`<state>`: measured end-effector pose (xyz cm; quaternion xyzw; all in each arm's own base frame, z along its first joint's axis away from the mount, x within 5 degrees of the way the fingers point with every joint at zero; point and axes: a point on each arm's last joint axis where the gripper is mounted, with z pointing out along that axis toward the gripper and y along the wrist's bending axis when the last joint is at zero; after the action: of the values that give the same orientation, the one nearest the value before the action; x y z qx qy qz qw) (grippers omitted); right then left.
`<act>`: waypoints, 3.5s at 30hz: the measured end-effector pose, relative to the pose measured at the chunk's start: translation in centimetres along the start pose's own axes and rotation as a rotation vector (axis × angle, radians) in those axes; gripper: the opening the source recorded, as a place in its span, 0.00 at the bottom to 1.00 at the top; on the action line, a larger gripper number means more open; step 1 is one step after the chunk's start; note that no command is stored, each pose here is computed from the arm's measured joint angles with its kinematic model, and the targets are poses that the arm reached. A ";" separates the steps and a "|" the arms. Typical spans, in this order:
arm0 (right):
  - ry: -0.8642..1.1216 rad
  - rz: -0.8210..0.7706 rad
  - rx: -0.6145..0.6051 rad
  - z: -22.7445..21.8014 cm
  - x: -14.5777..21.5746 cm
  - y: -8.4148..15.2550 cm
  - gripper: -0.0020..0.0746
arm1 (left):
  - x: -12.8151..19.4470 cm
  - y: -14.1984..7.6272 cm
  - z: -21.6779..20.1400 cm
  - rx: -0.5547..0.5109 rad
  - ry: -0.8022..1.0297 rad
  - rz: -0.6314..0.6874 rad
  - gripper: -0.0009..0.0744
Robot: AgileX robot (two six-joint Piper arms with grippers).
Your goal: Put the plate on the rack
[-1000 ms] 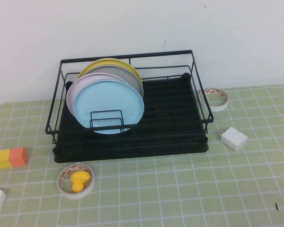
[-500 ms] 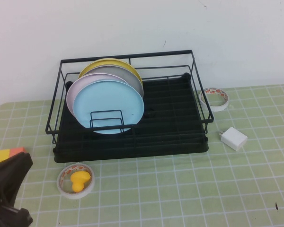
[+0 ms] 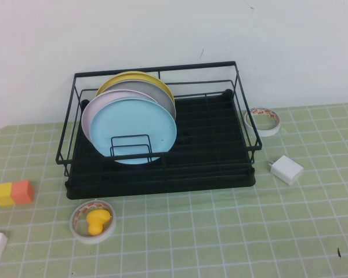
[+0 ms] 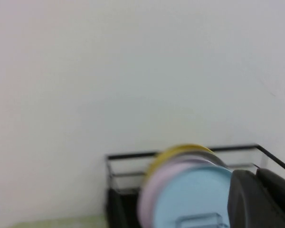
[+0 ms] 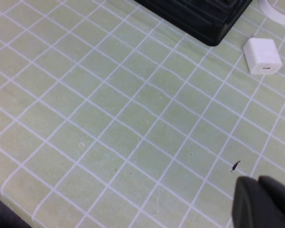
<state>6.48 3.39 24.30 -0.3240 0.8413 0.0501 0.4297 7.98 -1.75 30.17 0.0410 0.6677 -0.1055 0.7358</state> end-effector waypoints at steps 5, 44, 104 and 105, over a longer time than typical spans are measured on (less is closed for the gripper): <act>0.000 0.002 0.000 0.0 0.0 0.0 0.03 | -0.8 0.7 -1.6 -0.099 -0.083 0.072 0.01; 0.002 0.017 -0.013 0.1 0.1 0.1 0.03 | 7.2 2.2 -3.8 -0.208 -0.099 0.178 0.01; -0.138 -0.014 0.210 -1.2 1.9 -0.4 0.03 | 12.0 1.6 -4.2 -0.139 0.356 -0.074 0.01; -0.154 -0.007 0.244 -1.0 2.3 -0.5 0.03 | 12.0 1.6 -4.2 -0.139 0.356 -0.074 0.01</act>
<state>5.10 1.51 23.28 -0.2676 0.8046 -0.0293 0.5294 5.25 -0.58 17.66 -0.0165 0.7939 -0.0773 0.6028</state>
